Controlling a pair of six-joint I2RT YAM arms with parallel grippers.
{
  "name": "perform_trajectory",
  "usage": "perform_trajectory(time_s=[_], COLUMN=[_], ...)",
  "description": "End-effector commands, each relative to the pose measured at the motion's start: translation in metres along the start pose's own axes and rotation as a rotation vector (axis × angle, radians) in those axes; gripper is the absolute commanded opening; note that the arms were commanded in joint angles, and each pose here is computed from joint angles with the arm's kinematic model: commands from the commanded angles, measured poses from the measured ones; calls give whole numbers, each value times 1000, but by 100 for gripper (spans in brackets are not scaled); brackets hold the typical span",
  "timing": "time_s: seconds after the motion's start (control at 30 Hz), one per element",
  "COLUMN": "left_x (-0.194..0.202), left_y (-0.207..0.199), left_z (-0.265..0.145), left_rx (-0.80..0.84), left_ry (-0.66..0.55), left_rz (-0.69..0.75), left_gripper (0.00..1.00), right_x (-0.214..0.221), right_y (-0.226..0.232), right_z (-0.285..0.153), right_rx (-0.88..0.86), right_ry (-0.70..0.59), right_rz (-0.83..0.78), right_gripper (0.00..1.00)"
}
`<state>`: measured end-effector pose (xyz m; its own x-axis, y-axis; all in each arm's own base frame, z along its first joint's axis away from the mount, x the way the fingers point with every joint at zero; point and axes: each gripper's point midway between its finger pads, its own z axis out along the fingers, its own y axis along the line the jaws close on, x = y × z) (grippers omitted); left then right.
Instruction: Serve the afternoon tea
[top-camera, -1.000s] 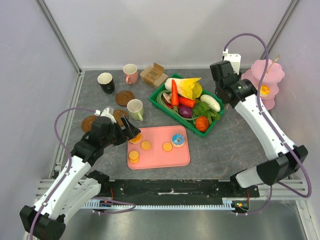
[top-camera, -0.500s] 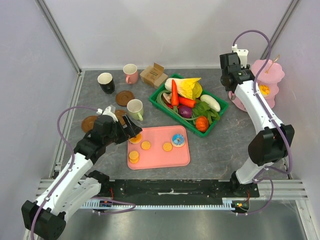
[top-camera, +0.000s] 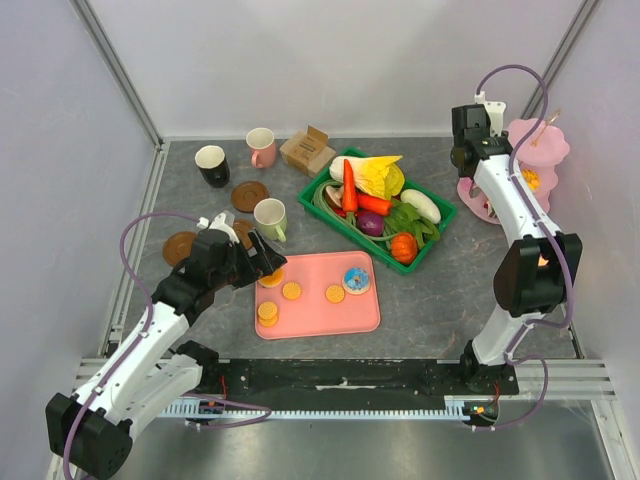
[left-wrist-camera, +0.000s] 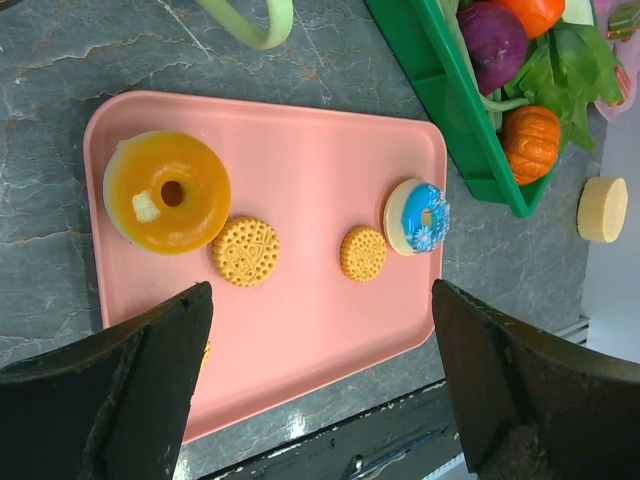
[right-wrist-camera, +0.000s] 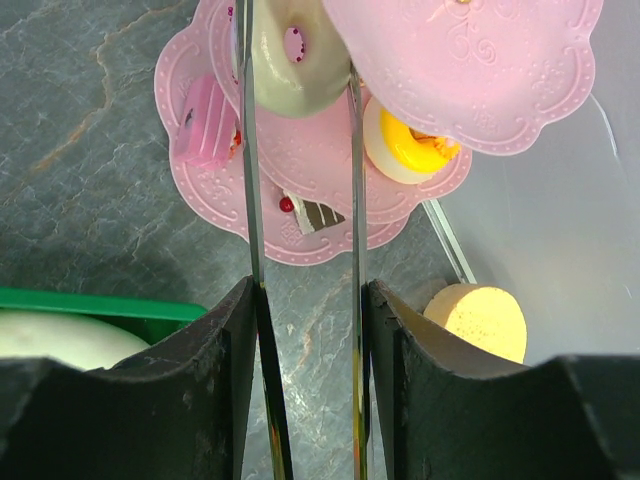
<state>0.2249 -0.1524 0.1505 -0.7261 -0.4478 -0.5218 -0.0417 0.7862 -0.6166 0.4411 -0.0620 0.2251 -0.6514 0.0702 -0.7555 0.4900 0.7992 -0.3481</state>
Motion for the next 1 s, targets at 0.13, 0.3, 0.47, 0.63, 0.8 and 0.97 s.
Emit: perform_trajectory(time_s=[0.13,0.3,0.47,0.63,0.8,0.97], left_x=[-4,-4,-4,-5,-5,-5], left_y=[-6,-7,-7,-8,-10,-10], left_z=[1,2,1,0,0,-1], left_rx=[32,34,34,39,46,50], left_ry=[-18,-16,-16,-19,-17,-19], left_rz=[25,29,29,29,30,30], left_gripper=[96,96,96,96,96,96], right_x=[-10,5,11,8,5,1], right_y=[-11,-18,-18,-19,-22,-25], right_z=[3,7,8,4,-2,-11], right_rx=[37,23,12,3,-9,-26], right_ry=[-26,15,36,33,23,7], right_rz=[73,95,96,115,129,152], right_gripper=[51,51,54,62,64,64])
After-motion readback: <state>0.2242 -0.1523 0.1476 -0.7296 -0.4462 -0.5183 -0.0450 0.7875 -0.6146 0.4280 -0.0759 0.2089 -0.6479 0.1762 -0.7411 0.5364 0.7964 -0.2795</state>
